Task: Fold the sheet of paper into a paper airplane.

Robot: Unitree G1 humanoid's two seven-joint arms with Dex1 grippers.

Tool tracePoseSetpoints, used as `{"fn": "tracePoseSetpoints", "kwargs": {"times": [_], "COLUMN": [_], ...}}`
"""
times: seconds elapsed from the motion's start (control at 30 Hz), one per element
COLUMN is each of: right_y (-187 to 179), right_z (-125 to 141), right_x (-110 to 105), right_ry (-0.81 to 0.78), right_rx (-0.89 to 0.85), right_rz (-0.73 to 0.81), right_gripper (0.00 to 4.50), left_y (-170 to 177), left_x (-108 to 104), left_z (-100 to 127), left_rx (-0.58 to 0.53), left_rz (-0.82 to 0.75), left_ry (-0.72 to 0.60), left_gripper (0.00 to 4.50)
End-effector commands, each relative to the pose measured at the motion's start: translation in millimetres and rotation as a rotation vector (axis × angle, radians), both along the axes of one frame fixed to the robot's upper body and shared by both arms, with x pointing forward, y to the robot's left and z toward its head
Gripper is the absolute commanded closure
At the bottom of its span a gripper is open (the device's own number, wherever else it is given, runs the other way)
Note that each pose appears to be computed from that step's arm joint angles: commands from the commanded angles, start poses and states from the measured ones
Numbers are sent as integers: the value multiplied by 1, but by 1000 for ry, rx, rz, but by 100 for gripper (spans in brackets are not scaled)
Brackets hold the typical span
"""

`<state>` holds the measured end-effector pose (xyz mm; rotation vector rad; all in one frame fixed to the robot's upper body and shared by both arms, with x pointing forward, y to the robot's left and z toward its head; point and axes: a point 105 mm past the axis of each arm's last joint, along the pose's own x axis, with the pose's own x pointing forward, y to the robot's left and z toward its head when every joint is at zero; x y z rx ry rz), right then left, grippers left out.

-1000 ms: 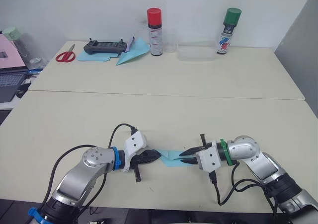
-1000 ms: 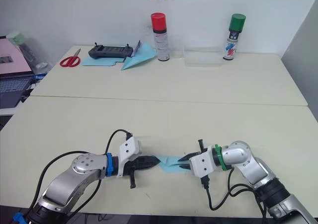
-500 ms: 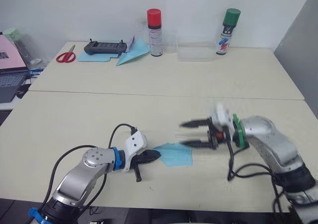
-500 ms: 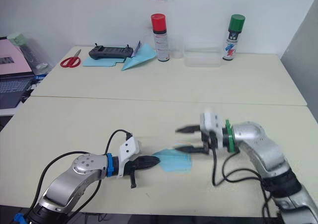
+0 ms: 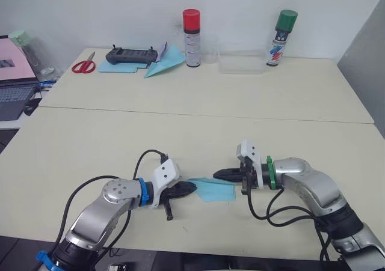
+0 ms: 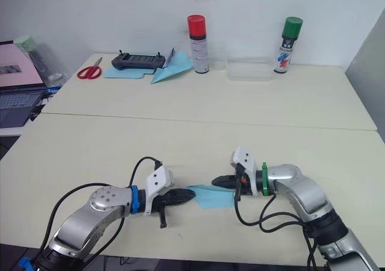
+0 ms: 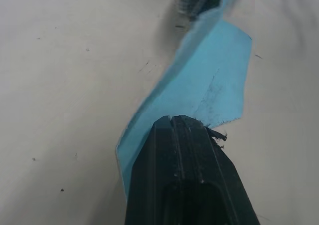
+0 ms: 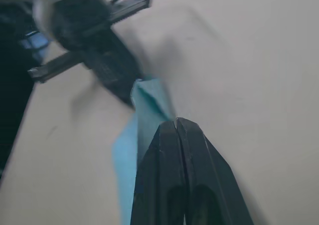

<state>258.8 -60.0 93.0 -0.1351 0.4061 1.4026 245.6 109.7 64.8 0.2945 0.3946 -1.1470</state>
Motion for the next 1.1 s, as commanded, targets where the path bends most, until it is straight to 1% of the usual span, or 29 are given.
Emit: {"fn": "tracePoseSetpoints", "kwargs": {"times": [0.03, 0.13, 0.23, 0.3, 0.43, 0.5, 0.63, 0.73, 0.8, 0.9, 1.0, 1.1], "right_y": [5, 5, 0, -2, -7, -8, -9, -8, -8, -8, -8, -7], "right_z": [7, 3, -12, -20, -31, -33, -36, -36, -36, -36, -35, -34], "right_x": [-9, -8, -2, 3, -2, 0, 3, 6, 8, 9, 11, 13], "right_ry": [1, -7, -25, -66, -98, -108, -136, -141, -142, -145, -163, -168], "right_rx": [23, -1, -83, -128, -186, -195, -210, -205, -202, -202, -210, -203], "right_rz": [48, 47, 15, 2, 64, 59, 54, 36, 31, 30, 21, 4], "right_gripper": [448, 448, 448, 448, 448, 448, 448, 448, 448, 448, 448, 448], "left_y": [2, 1, 2, 2, 11, 21, 33, 35, 30, 13, -4, -22], "left_x": [-5, -5, -4, -3, -5, -4, -4, 6, 15, 23, 27, 20], "left_z": [-14, -14, -14, -14, -14, -11, 12, 36, 47, 52, 47, 29], "left_rx": [39, 41, 44, 44, 54, 60, 0, -69, -98, -137, -165, -136], "left_rz": [4, 2, 1, 2, 15, 31, 15, 22, 32, 29, 33, -5], "left_ry": [45, 45, 44, 44, 57, 67, 102, 94, 56, 22, 19, 34], "left_gripper": [450, 450, 450, 450, 450, 450, 450, 450, 450, 450, 450, 450]}}
